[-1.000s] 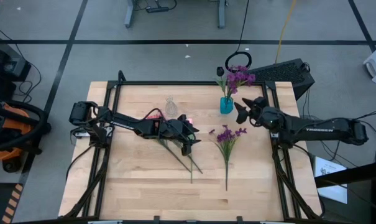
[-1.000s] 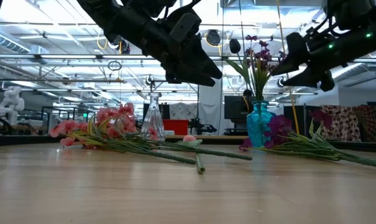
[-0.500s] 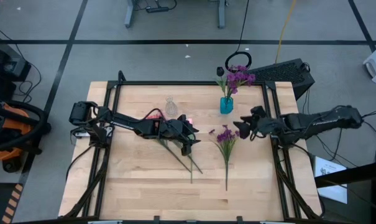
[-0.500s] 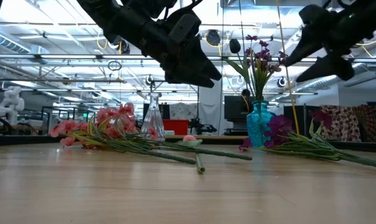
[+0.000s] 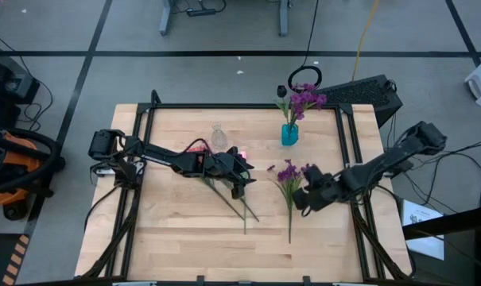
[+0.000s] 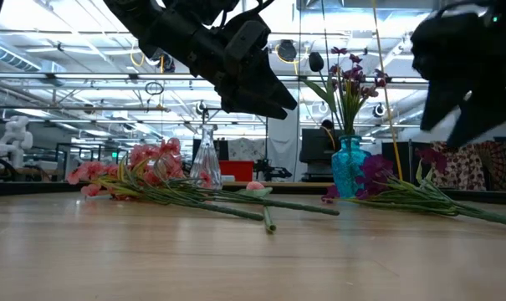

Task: Sort flowers into vase by color
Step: Put the purple flower into the blue vase

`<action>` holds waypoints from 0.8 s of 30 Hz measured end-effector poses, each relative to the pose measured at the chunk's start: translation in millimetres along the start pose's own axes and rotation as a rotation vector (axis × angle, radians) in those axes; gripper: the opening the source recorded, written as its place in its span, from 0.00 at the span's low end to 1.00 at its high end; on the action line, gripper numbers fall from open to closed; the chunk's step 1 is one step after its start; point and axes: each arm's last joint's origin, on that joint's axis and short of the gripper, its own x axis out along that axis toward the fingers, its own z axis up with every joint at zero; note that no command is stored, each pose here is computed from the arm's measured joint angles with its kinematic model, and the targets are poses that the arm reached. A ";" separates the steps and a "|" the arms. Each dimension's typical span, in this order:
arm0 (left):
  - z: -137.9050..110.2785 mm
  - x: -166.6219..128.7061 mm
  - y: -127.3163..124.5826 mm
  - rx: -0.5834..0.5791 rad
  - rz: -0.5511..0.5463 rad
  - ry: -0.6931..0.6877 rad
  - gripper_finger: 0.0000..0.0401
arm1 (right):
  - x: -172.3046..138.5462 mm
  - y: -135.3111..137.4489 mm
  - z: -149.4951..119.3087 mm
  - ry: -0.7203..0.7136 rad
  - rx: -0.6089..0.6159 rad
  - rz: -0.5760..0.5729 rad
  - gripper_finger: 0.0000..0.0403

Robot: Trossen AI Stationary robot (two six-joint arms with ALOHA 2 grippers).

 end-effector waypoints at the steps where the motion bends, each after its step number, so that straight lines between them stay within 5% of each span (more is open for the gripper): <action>1: 0.0 0.0 -0.2 0.000 -0.001 0.000 0.59 | 5.2 1.5 -2.6 0.012 0.003 -0.016 0.66; 24: -0.3 -0.4 -3.9 0.006 -0.009 -0.002 0.59 | 67.2 12.3 -14.9 0.017 0.011 -0.133 0.66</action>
